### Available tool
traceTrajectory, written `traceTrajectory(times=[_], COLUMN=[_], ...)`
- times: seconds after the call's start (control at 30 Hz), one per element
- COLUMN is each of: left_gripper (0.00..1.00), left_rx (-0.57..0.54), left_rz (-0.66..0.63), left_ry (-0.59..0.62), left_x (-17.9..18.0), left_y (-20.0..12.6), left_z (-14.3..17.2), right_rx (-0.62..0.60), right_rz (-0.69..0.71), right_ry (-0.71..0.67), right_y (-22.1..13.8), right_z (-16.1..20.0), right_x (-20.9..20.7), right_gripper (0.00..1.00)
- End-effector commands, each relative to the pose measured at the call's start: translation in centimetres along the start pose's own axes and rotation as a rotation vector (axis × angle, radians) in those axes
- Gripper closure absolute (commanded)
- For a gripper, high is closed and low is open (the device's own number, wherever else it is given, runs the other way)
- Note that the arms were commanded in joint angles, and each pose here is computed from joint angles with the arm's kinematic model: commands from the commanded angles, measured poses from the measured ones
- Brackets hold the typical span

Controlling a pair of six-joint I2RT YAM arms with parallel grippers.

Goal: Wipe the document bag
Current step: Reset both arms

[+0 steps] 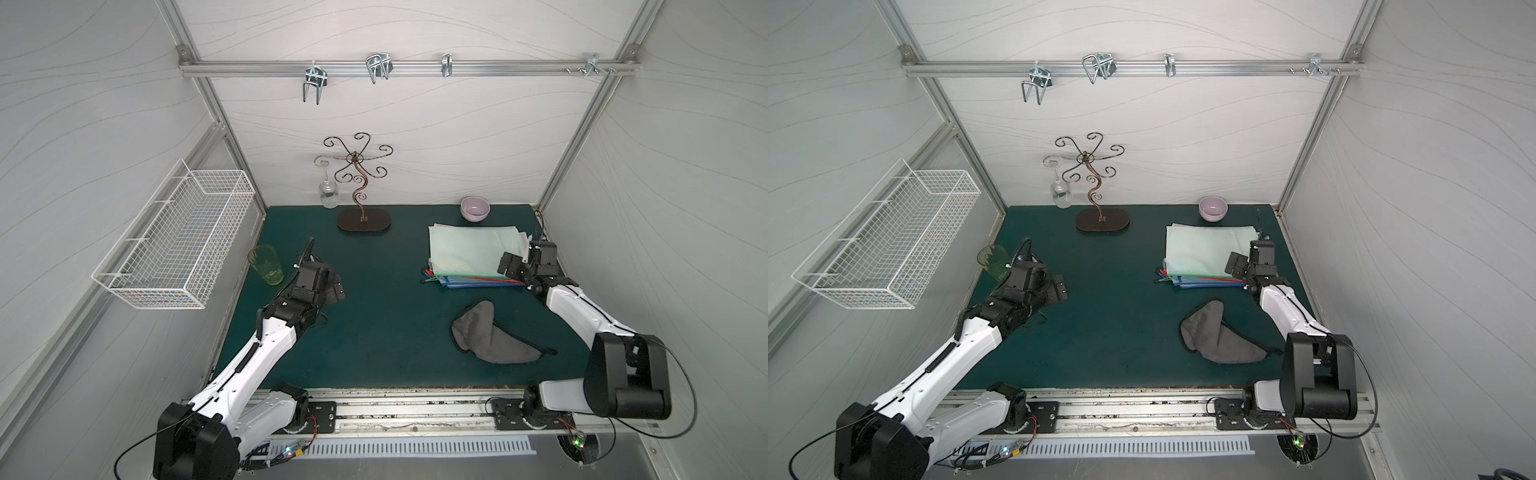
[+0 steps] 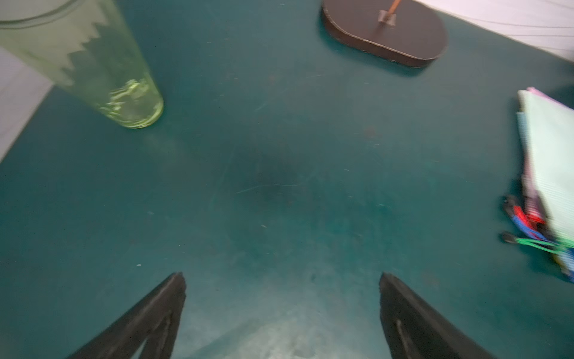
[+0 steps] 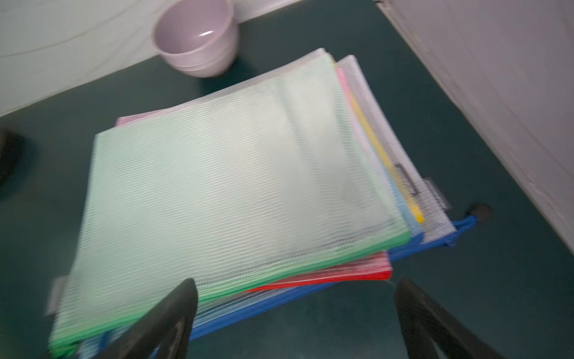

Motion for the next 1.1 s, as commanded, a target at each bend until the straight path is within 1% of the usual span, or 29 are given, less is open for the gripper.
traceTrajectory(times=[0.0, 0.07, 0.1, 0.17, 0.2, 0.27, 0.33, 0.4, 0.43, 0.47, 0.5, 0.57, 0.63, 0.67, 0.77, 0.87, 0.97, 1.03, 1.07], left_gripper=[0.01, 0.01, 0.01, 0.01, 0.01, 0.01, 0.01, 0.01, 0.00, 0.01, 0.01, 0.01, 0.01, 0.01, 0.01, 0.01, 0.01, 0.01, 0.01], left_rx=[-0.121, -0.126, -0.129, -0.147, -0.162, -0.188, -0.214, -0.235, -0.247, -0.266, -0.281, -0.314, -0.354, -0.376, -0.450, -0.448, -0.465, -0.454, -0.477], left_rz=[-0.057, -0.080, -0.086, -0.099, -0.112, -0.142, -0.164, -0.195, -0.203, -0.211, -0.224, -0.232, -0.244, -0.256, -0.265, -0.256, -0.244, -0.233, -0.227], left_ry=[-0.020, -0.044, -0.057, -0.076, -0.076, -0.073, -0.078, -0.082, -0.082, -0.084, -0.082, -0.076, -0.055, -0.045, -0.021, -0.052, -0.050, -0.045, -0.039], left_x=[1.8, 2.8, 3.3, 4.0, 4.5, 5.3, 5.9, 6.8, 7.0, 7.3, 7.6, 7.9, 8.1, 8.3, 8.5, 8.9, 8.7, 8.5, 8.4], left_y=[0.4, 1.2, 1.5, 2.0, 2.1, 2.3, 2.4, 2.7, 2.9, 3.0, 3.2, 3.6, 4.1, 4.3, 5.1, 7.0, 8.4, 9.5, 9.5], left_z=[-2.2, -2.0, -1.8, -1.8, -1.9, -2.0, -2.5, -2.9, -3.1, -3.5, -3.6, -4.0, -4.4, -4.6, -5.5, -5.0, -4.6, -4.0, -4.2], right_rx=[-0.100, -0.108, -0.137, -0.192, -0.204, -0.224, -0.265, -0.326, -0.340, -0.385, -0.390, -0.352, -0.360, -0.342, -0.338, -0.331, -0.314, -0.307, -0.307], right_rz=[0.075, 0.088, 0.090, 0.096, 0.072, 0.015, -0.034, -0.113, -0.149, -0.175, -0.177, -0.144, -0.111, -0.100, -0.097, -0.094, -0.084, -0.079, -0.080], right_ry=[0.053, 0.018, -0.014, 0.000, 0.013, -0.017, -0.087, -0.211, -0.280, -0.340, -0.368, -0.338, -0.279, -0.254, -0.250, -0.248, -0.240, -0.239, -0.238], right_y=[0.6, 1.2, 1.5, 1.8, 2.0, 2.3, 2.3, 2.0, 2.0, 1.9, 1.9, 2.1, 2.5, 2.6, 2.7, 2.8, 3.1, 3.3, 3.3], right_z=[-1.1, -0.3, -0.1, 0.4, 0.6, 1.2, 1.7, 2.9, 4.0, 4.4, 4.8, 4.6, 3.9, 3.9, 3.7, 3.7, 3.6, 3.5, 3.6], right_x=[-2.1, -2.7, -3.0, -3.6, -3.4, -2.4, -0.8, 1.7, 2.9, 4.0, 4.3, 3.8, 2.4, 2.0, 2.0, 2.0, 1.8, 1.8, 1.7], right_gripper=[0.01, 0.01, 0.01, 0.01, 0.01, 0.01, 0.01, 0.01, 0.01, 0.01, 0.01, 0.01, 0.01, 0.01, 0.01, 0.01, 0.01, 0.01, 0.01])
Point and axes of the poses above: each gripper's point midway between its finger pads, its own y axis out along the fingers, its own x axis along the line the jaws close on, z = x × y, the point moved 1 cm from there along -y, back along the fingers, and after that the axes turned 7 degrees about y, right-handed, at the moved point
